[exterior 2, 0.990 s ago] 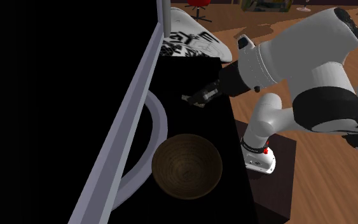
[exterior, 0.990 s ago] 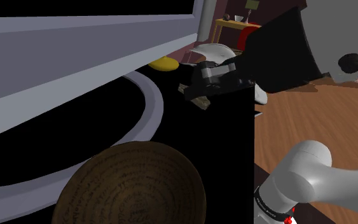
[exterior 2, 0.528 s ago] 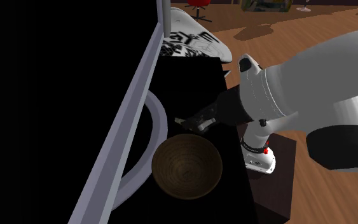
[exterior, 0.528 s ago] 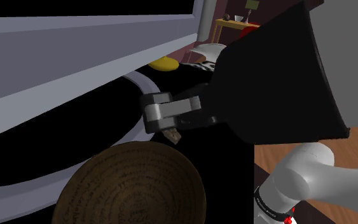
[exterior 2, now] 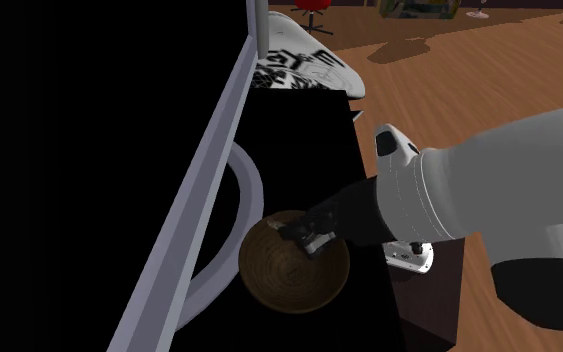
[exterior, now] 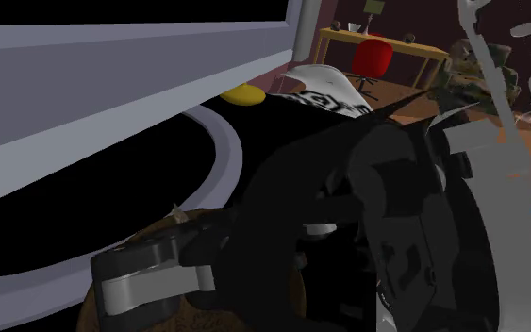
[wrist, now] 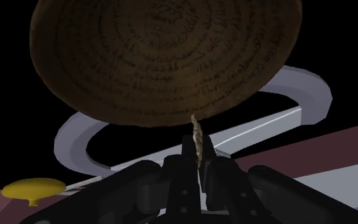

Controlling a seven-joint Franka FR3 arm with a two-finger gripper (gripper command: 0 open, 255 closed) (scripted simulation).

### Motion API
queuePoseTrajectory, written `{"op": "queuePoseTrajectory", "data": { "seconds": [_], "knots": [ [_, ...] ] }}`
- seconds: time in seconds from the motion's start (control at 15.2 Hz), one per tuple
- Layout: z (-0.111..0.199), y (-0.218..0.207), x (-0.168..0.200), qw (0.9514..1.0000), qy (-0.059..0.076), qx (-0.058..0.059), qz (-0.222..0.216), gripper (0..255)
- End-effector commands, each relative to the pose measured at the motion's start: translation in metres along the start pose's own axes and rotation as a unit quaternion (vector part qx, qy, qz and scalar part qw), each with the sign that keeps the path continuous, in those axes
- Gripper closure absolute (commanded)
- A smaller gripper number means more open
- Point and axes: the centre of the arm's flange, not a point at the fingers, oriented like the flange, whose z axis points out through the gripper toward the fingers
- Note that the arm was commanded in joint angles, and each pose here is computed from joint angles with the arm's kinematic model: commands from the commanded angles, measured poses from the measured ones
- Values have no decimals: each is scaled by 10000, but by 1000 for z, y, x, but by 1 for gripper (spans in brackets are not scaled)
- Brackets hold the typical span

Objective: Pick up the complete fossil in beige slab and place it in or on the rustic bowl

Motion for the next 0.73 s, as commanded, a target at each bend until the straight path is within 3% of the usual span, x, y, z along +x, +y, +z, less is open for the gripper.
{"op": "queuePoseTrajectory", "data": {
  "seconds": [0.0, 0.66],
  "knots": [
    [9, 2, -8, 10000, 0, 1, 1, 255],
    [30, 8, -30, 10000, 0, 1, 1, 255]
  ]
}}
